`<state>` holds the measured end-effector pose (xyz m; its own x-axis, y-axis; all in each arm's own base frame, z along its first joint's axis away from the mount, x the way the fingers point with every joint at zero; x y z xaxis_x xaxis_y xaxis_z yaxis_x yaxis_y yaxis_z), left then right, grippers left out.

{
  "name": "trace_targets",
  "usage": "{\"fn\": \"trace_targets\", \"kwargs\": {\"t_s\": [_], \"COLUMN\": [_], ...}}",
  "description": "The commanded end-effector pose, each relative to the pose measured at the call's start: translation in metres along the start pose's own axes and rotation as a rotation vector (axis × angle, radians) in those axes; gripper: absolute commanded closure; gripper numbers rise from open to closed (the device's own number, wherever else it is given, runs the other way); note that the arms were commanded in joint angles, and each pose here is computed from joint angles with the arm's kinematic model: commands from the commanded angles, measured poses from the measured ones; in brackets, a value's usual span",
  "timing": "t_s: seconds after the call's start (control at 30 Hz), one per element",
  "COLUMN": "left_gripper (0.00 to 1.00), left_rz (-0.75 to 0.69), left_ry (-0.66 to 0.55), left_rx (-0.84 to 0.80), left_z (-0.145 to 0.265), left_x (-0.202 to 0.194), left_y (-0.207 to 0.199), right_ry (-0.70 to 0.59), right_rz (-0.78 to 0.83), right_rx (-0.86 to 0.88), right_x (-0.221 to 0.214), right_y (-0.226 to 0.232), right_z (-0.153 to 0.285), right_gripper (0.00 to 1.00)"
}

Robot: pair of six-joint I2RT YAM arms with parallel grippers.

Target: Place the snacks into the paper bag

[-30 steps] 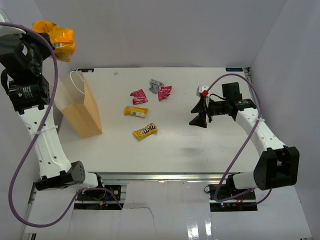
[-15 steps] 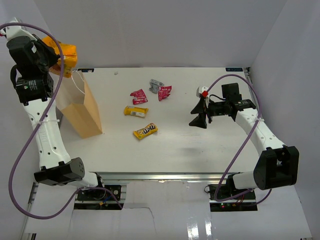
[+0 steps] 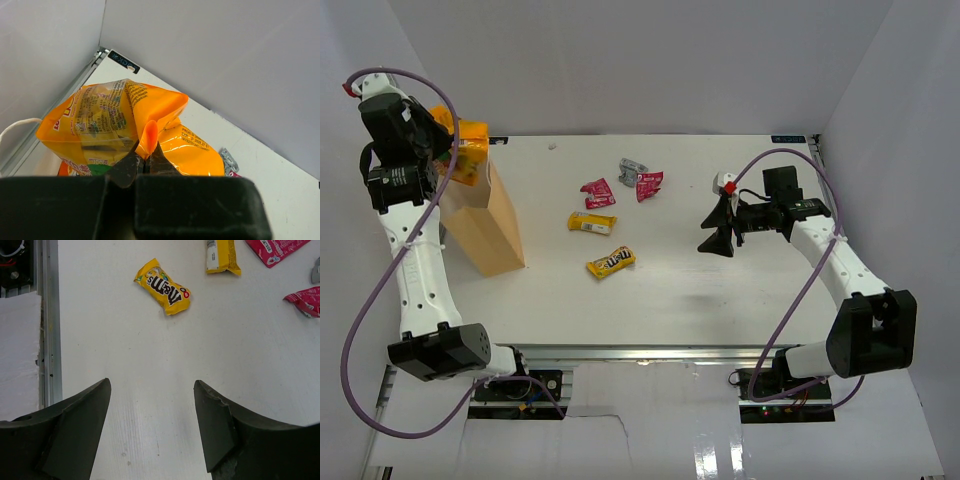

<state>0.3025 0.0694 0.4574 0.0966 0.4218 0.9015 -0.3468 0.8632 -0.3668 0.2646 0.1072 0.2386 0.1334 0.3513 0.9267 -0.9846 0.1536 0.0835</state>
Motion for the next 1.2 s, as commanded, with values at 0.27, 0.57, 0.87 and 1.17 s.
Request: {"fn": "trace_targets", "kwargs": {"t_s": [0.27, 0.57, 0.87, 1.17], "left_gripper": [0.4, 0.18, 0.05, 0.02], "left_rz": [0.022, 0.044, 0.094, 0.099], "left_ry": [-0.155, -0.129, 0.048, 0.135], "left_rx": [-0.025, -0.209, -0.707, -0.657], "left_z": [0.038, 0.043, 0.082, 0.136], "left_x": [0.022, 0.037, -0.005, -0.063], "left_y": [-0.005, -0.028, -0.049, -0.023], "right_ry": [-0.031, 0.047, 0.237, 0.301], "right_rz": [0.026, 0.261, 0.784, 0.698], "right_rx": [0.02, 0.221, 0.389, 0.255], "right_x": [0.004, 0.016, 0.024, 0.018], "right_y": [-0.005, 0.007, 0.004, -0.011], "right_z": [-0.002, -0.028, -0.151, -0.246], "right_gripper": [0.26, 0.22, 0.03, 0.1]}}
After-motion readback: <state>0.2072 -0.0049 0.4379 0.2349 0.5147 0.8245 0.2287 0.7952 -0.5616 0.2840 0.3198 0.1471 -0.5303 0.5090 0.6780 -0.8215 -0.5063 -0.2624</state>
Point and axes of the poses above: each gripper's point midway between its finger pads, its own z axis back along the fingers, its own y axis along the line the jaws close on, x = y × z, the point moved 10 cm from there along z, back along the fingers
